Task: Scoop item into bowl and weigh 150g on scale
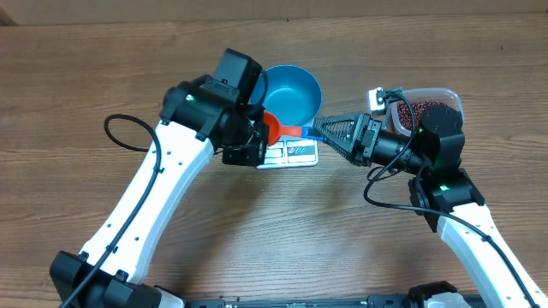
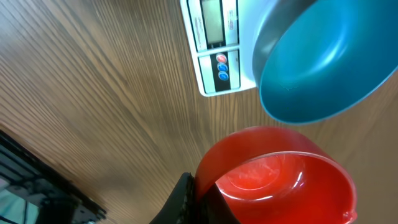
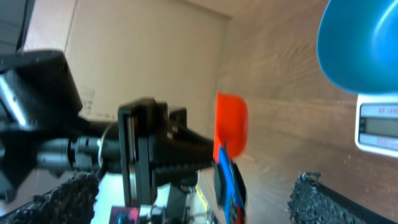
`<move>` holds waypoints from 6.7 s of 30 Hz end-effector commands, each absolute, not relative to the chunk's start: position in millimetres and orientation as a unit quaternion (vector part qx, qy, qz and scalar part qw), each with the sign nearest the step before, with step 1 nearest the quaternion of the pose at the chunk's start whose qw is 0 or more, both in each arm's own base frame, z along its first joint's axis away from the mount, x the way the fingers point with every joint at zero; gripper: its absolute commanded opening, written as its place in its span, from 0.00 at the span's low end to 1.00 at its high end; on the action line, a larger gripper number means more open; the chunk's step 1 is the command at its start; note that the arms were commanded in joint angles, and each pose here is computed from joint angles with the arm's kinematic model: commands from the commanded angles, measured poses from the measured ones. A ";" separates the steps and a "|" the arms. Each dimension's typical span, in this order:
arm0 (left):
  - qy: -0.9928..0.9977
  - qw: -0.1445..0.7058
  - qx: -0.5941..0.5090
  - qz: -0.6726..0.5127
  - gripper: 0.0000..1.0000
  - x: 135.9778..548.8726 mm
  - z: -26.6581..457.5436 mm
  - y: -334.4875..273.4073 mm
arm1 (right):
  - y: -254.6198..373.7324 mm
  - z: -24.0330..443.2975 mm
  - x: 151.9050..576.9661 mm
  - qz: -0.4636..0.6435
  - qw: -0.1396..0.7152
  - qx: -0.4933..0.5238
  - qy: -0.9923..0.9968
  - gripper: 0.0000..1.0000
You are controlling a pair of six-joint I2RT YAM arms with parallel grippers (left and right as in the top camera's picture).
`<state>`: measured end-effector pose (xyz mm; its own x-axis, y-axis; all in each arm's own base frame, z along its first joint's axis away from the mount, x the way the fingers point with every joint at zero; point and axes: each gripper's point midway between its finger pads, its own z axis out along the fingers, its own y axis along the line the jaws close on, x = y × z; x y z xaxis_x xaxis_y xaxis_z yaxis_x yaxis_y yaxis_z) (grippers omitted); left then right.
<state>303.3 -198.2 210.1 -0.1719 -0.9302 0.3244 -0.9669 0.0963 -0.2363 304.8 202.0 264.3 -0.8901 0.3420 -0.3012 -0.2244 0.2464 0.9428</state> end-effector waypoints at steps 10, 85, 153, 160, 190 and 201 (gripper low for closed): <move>-0.709 0.056 0.661 0.241 0.04 300.9 229.8 -224.0 | 199.4 281.4 316.0 0.614 0.266 0.049 0.742 0.92; -0.723 0.049 0.628 0.285 0.99 308.0 241.0 -248.2 | 174.5 223.2 330.7 0.495 0.298 0.089 0.811 0.04; -0.924 -0.278 -0.255 0.069 0.04 344.4 236.9 -214.7 | 53.8 214.0 311.4 0.305 0.361 0.157 0.867 0.04; -0.923 -0.258 -0.274 0.077 0.04 341.0 195.2 -220.0 | 53.9 212.9 310.5 0.305 0.358 0.158 0.868 0.04; -0.905 -0.276 -0.317 0.060 0.04 352.9 92.6 -258.0 | 53.9 212.7 310.4 0.304 0.357 0.158 0.869 0.04; -0.900 -0.279 -0.334 0.041 0.04 351.7 90.1 -260.1 | 53.9 212.5 310.4 0.304 0.357 0.158 0.869 0.04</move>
